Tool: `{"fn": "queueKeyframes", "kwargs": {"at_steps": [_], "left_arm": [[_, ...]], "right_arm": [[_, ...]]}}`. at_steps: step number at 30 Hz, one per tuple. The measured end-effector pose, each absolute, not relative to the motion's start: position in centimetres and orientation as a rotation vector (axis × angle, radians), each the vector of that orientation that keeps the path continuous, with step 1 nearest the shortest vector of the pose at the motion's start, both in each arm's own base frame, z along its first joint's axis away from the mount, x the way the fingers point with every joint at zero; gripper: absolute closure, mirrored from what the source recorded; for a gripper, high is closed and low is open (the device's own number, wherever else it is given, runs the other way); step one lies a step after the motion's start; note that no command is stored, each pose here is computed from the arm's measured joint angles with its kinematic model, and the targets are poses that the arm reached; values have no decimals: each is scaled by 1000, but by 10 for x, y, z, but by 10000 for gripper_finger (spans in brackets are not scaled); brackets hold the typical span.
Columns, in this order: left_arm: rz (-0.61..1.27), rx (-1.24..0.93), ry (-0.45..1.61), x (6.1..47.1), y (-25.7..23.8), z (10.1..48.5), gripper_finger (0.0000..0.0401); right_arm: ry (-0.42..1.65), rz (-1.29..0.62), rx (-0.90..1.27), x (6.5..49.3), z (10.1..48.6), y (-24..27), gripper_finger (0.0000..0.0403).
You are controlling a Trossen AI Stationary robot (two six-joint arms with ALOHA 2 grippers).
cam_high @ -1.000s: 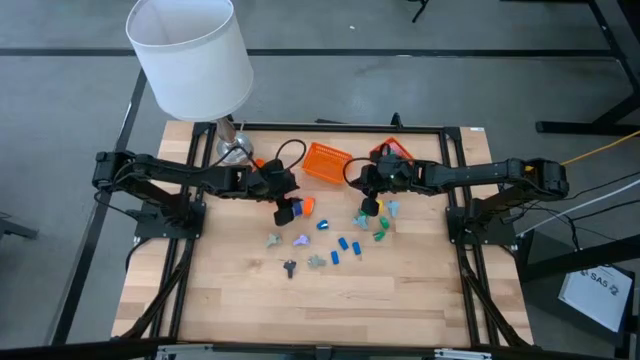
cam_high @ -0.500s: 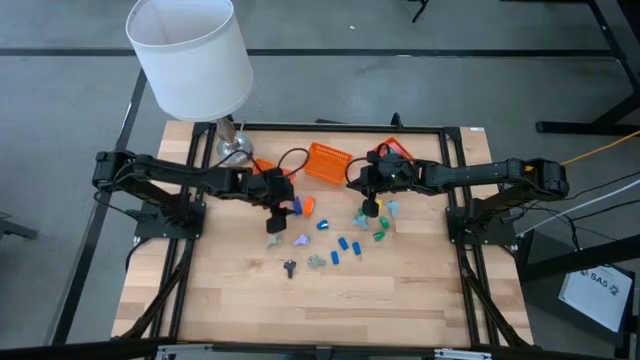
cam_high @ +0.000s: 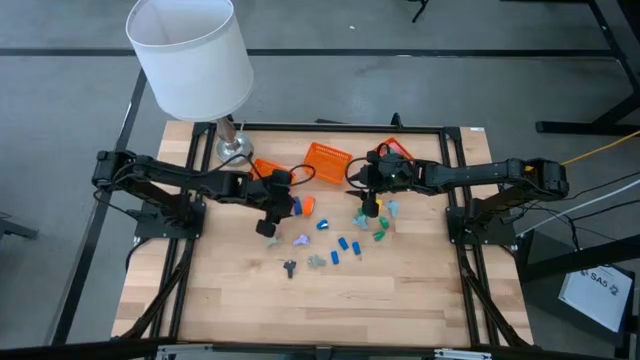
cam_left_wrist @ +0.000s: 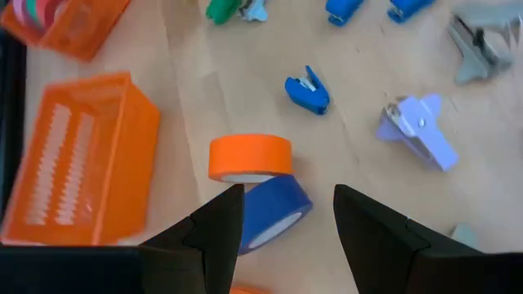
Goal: Pick and place Stapler, Stapler remover, tape
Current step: Put the blue tape into the right orange bin
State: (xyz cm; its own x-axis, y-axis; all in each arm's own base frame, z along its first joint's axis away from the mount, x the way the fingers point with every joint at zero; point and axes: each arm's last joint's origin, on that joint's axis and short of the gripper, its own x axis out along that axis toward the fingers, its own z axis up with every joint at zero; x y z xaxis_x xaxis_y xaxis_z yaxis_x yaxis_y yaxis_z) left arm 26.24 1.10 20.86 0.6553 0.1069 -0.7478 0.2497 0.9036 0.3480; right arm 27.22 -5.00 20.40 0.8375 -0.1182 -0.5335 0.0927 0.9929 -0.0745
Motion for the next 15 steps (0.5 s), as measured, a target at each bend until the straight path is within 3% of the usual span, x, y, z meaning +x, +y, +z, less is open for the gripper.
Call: {"fn": "queueKeyframes", "kwargs": {"at_steps": [7,11,15], "left_arm": [[-132,506,885,263,15,204,214],[-170,478,965,266,19,196,214],[-199,585,1027,278,20,195,214]], "right_arm": [[567,-112,-46,272,204,-50,165],[560,-113,-47,273,205,-50,162],[548,-114,-49,273,206,-50,164]]}}
